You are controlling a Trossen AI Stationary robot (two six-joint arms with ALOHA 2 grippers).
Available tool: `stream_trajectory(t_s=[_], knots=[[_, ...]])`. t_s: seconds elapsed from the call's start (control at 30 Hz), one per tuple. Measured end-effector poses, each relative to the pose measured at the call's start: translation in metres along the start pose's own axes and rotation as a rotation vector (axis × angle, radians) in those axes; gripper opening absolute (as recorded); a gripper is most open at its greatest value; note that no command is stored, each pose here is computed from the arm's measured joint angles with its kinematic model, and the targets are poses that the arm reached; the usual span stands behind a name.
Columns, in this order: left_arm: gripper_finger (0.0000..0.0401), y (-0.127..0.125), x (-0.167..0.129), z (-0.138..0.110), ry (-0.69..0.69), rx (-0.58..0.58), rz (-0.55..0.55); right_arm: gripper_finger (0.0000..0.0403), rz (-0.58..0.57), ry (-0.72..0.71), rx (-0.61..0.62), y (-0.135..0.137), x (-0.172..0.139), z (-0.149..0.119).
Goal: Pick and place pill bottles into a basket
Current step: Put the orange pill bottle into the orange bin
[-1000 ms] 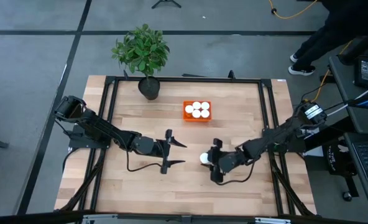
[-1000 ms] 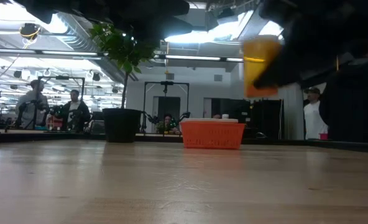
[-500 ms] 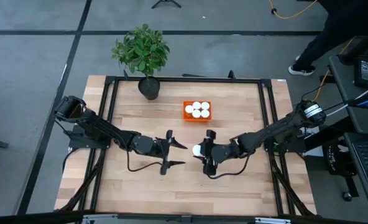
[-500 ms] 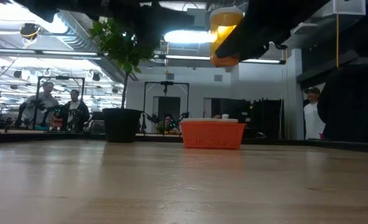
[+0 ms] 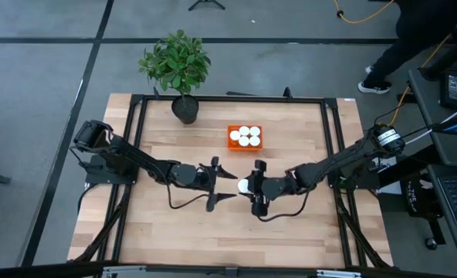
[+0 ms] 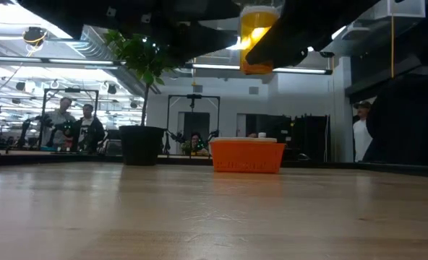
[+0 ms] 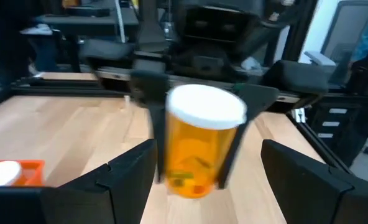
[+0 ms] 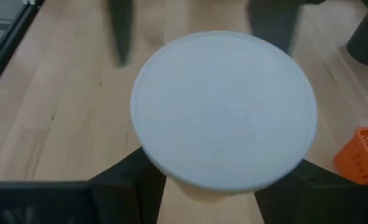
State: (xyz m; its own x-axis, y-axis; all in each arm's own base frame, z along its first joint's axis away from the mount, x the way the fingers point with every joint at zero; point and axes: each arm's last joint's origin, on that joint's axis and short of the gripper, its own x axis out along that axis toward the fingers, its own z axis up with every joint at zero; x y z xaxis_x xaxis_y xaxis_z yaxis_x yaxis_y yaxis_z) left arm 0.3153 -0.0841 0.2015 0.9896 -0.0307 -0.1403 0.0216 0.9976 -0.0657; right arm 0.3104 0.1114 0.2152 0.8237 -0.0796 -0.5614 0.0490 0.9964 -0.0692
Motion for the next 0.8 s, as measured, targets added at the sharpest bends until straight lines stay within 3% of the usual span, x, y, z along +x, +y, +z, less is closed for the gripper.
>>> stream_trajectory(t_s=[0.3,0.8], knots=[[0.0283,-0.002,0.024,0.0,0.011,0.057,0.019,0.0197,-0.007,0.0,0.003,-0.002,0.001,0.0],[0.0283,0.004,0.026,0.0,0.025,0.039,0.042,0.0197,-0.005,-0.007,-0.015,-0.002,0.001,0.001]])
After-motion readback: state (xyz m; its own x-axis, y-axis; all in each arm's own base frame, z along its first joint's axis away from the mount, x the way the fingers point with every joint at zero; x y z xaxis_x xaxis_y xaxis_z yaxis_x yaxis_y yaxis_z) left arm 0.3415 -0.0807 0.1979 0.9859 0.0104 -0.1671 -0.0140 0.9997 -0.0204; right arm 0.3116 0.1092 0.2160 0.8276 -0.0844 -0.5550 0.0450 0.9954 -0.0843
